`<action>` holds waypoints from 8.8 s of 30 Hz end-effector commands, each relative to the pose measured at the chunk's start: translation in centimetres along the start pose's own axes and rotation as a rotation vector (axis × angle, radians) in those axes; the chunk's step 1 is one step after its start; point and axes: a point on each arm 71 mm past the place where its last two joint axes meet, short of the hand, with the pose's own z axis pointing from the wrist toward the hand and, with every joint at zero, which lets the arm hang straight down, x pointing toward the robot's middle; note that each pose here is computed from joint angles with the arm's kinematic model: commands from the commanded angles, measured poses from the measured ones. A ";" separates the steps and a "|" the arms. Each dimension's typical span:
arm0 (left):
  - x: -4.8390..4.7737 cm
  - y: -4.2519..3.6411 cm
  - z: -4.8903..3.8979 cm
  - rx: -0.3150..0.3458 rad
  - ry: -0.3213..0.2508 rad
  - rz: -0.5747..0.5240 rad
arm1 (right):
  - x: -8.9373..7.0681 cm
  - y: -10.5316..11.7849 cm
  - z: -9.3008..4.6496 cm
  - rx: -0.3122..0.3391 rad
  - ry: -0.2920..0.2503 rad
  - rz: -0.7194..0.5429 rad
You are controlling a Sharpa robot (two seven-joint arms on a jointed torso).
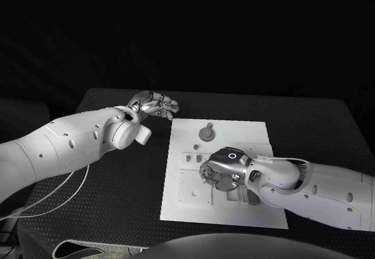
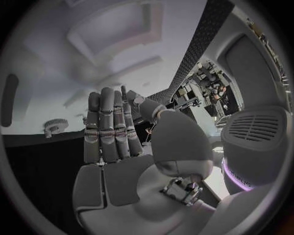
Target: Assemble the parts on the task board
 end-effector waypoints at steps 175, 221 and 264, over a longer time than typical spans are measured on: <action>-0.13 0.35 0.15 -0.008 0.023 -0.006 | -2.6 -8.3 -5.7 0.247 0.131 -0.039; 0.17 0.33 0.36 -0.010 0.029 -0.007 | -3.2 0.3 0.1 -0.021 -0.100 0.182; 0.79 0.14 0.60 -0.007 0.048 -0.010 | 1.7 2.7 1.6 -0.056 0.025 0.044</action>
